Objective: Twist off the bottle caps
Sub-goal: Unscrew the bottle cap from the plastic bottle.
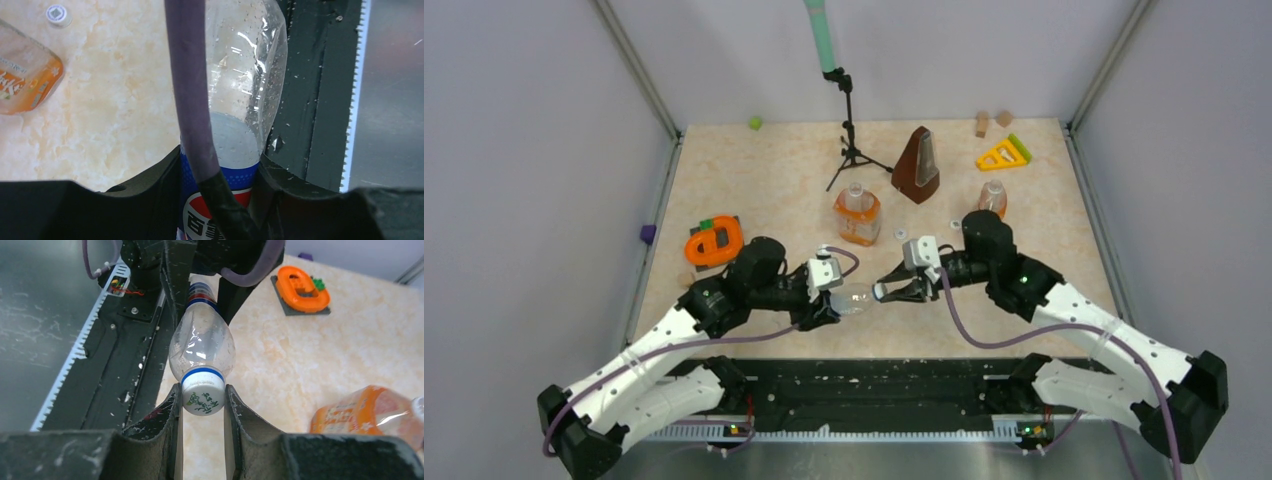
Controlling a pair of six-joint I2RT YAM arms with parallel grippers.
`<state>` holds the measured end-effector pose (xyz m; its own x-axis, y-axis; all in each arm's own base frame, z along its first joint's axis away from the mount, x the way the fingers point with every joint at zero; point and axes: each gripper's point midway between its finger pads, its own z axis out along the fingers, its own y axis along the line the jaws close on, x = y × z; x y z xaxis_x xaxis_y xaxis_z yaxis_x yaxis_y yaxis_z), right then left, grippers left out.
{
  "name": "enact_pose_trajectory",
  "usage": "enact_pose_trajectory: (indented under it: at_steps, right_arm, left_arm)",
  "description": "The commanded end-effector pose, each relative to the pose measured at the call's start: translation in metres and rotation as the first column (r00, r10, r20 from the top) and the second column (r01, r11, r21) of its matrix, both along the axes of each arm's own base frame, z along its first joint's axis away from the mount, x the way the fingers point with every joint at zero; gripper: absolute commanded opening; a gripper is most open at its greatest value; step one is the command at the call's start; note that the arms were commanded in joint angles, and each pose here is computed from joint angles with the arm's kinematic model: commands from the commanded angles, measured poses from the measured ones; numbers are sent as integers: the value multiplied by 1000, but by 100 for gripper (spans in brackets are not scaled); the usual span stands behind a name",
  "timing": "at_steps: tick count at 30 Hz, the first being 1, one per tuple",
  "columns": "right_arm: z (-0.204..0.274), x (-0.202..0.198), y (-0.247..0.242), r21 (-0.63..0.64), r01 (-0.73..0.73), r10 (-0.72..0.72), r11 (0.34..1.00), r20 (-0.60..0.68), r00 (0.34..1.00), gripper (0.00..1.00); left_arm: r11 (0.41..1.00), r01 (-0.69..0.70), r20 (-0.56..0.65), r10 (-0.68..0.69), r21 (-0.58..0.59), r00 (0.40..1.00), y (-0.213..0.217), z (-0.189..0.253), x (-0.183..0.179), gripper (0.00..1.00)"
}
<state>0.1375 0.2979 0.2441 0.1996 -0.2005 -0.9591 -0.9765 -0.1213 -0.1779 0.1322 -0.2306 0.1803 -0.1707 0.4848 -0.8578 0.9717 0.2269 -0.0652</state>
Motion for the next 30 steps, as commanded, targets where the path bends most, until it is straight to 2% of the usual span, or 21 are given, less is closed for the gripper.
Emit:
enact_pose_trajectory:
  at_steps: [1,13,19,22,24,27,28,30]
  right_arm:
    - [5,-24,-1,34,-169,159,985,194,968,0]
    - [-4,-24,5,3,-272,258,962,305,917,0]
    - [-1,-15,6,38,-234,202,972,382,902,0]
    - [2,-16,6,78,-222,174,972,400,900,0]
    - [7,-17,6,127,-210,143,969,403,904,7]
    - [10,-22,0,207,-169,82,964,373,924,41]
    - [14,-22,-2,245,-135,44,960,346,937,50]
    - [23,-22,-7,310,-82,-18,947,307,952,52]
  left_arm:
    - [972,137,75,-125,-192,989,-25,62,-9,0]
    - [916,318,27,-321,-246,947,-27,73,-40,0]
    - [919,308,19,-313,-247,950,-26,72,-40,0]
    - [948,226,31,-225,-222,974,-26,67,-24,0]
    - [978,126,78,-114,-168,990,-21,57,-2,0]
    - [990,0,156,22,-142,988,-11,52,21,0]
    - [989,-28,186,55,-145,981,-8,52,26,0]
    - [988,-59,260,95,-143,961,-2,50,33,0]
